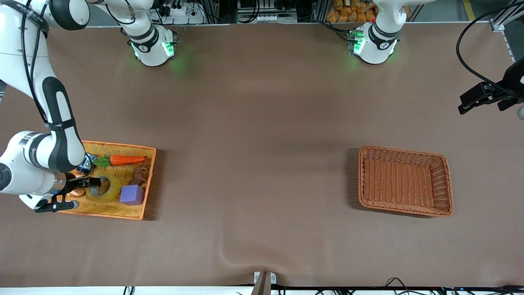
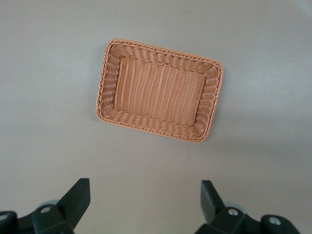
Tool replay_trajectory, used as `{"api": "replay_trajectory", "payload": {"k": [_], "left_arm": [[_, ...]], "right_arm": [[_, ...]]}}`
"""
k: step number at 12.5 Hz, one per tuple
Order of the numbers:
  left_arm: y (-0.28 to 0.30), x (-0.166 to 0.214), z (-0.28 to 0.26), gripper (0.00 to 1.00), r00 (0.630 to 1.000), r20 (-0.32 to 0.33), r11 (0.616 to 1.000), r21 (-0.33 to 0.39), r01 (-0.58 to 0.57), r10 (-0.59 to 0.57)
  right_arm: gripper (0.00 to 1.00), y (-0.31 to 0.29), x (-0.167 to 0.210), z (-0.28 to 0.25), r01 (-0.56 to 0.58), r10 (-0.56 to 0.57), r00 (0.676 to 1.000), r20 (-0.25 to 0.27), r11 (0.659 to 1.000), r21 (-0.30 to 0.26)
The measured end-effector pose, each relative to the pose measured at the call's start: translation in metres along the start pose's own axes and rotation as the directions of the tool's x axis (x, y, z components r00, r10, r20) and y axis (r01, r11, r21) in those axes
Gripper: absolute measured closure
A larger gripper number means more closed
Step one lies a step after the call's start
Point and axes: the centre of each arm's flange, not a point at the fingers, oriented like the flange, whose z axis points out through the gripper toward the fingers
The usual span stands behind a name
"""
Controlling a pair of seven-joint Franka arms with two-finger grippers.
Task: Transfer tape with both arms
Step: 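Reach the right gripper down to the yellow tape roll in the yellow basket, then close the right gripper on the tape roll's rim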
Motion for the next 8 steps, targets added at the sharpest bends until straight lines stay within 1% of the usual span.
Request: {"api": "replay_trajectory", "payload": {"k": [1, 2, 7, 8], "left_arm": [[-0.001, 0.0001, 0.0, 0.0, 1.0, 0.0, 1.0, 0.0, 0.002, -0.002], [-0.0021, 0.0002, 0.0001, 0.0, 1.0, 0.0, 1.0, 0.0, 0.004, -0.004], [-0.0045, 0.0005, 0.0, 0.0, 1.0, 0.0, 1.0, 0.0, 0.008, -0.008], [-0.0045, 0.0005, 0.0001, 0.0, 1.0, 0.0, 1.0, 0.0, 0.008, -0.008]], "right_arm": [[0.0, -0.0003, -0.0002, 0.002, 0.001, -0.001, 1.0, 0.003, 1.0, 0.001], [0.09, -0.0006, -0.0002, 0.0025, 0.004, -0.004, 1.0, 0.004, 1.0, 0.001], [0.71, -0.0006, 0.0003, 0.0018, 0.01, -0.01, 1.0, 0.001, 1.0, 0.0], [0.79, -0.0013, 0.0006, 0.0017, 0.013, -0.013, 1.0, 0.001, 1.0, 0.0]]}}
